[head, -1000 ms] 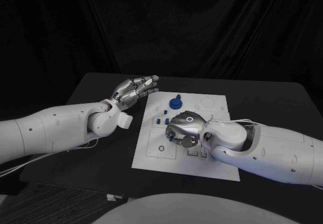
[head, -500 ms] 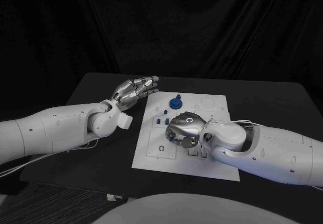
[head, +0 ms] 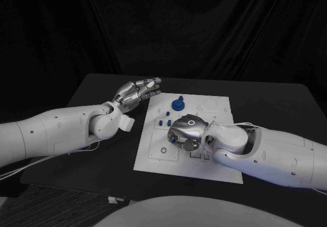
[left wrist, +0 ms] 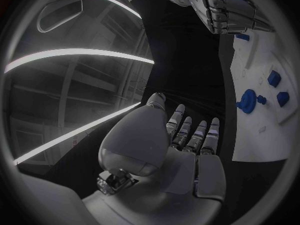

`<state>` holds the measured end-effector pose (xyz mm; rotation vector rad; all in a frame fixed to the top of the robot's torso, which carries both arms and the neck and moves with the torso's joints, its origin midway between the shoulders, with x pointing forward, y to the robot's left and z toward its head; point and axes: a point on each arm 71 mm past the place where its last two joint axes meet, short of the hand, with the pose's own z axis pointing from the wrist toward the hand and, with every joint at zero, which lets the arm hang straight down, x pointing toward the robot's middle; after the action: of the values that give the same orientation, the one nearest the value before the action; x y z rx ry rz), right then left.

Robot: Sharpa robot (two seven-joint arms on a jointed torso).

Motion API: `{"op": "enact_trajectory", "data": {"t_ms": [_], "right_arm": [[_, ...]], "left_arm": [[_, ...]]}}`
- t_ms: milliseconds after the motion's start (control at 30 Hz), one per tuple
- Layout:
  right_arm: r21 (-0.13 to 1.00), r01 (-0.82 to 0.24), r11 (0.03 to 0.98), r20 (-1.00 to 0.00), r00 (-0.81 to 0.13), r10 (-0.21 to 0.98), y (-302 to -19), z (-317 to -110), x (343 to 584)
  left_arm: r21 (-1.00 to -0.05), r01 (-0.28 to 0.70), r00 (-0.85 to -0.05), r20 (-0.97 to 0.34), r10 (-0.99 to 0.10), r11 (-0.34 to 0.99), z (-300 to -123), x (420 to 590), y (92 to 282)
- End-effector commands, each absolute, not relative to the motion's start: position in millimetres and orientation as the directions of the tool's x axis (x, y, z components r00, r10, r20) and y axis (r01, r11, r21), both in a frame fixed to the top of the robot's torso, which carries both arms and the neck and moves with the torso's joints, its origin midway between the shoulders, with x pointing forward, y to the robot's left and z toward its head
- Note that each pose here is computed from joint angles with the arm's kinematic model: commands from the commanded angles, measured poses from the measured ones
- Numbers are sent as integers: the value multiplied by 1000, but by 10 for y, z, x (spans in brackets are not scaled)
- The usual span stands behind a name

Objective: Assemble the parts on the task board

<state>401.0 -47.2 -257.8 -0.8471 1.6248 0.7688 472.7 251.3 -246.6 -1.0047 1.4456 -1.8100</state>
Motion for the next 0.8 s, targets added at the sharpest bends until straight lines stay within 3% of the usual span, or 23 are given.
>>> {"op": "enact_trajectory", "data": {"t_ms": [33,800], "right_arm": [[49,-843,535,-975,-156,-157,-472,-2623,3994],[42,-830,557,-971,-166,-173,-493,-2656,4016]], "left_arm": [[-964,38,-536,202,-820,-262,-2433,4721,2506],[-965,28,-537,205,-818,-260,-2454,4719,2507]]}}
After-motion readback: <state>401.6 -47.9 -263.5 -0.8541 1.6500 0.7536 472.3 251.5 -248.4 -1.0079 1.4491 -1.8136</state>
